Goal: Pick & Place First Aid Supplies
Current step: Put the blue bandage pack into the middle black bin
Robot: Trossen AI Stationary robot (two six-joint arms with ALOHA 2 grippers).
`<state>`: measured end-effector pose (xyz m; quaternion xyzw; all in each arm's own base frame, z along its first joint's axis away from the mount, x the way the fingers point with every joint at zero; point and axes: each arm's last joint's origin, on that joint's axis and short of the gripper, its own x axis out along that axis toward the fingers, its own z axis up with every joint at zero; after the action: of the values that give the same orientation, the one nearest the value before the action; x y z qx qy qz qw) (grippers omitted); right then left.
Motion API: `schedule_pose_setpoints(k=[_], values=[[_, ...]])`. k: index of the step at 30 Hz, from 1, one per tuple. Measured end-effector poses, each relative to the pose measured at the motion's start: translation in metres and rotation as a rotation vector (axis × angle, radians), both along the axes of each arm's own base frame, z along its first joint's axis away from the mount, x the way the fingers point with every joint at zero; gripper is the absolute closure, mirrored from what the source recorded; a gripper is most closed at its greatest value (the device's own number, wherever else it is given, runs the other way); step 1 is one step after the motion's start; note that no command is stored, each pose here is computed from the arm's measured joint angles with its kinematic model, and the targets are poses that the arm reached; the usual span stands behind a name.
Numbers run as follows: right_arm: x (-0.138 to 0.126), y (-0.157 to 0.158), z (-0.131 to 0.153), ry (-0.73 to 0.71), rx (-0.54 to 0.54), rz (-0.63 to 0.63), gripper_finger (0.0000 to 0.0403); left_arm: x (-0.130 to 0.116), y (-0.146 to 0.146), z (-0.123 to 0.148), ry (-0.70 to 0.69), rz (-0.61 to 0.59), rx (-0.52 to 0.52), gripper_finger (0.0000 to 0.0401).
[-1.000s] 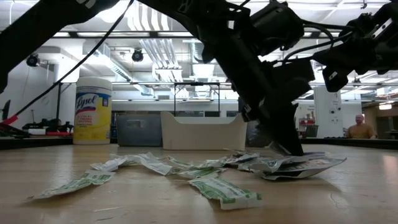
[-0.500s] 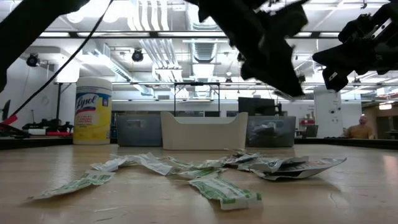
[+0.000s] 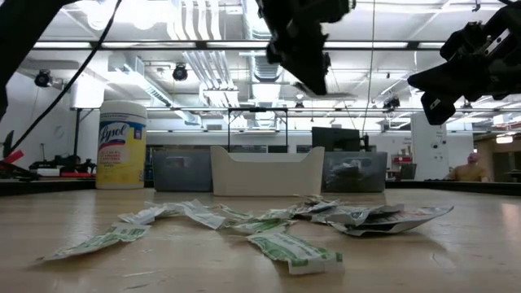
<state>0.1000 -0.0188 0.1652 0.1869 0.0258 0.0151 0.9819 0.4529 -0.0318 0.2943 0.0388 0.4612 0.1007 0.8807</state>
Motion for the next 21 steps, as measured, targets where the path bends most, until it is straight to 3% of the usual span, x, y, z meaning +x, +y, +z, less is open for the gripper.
schedule_pose_setpoints(k=[6,21], values=[[0.000,0.000,0.000,0.005,0.004,0.000,0.0394,-0.014,0.029,0.023,-0.001,0.078,0.154,0.0401],[0.001,0.000,-0.001,0.014,0.008,0.000,0.0394,-0.031,0.157,0.022,0.115,0.148,0.331,0.0401]])
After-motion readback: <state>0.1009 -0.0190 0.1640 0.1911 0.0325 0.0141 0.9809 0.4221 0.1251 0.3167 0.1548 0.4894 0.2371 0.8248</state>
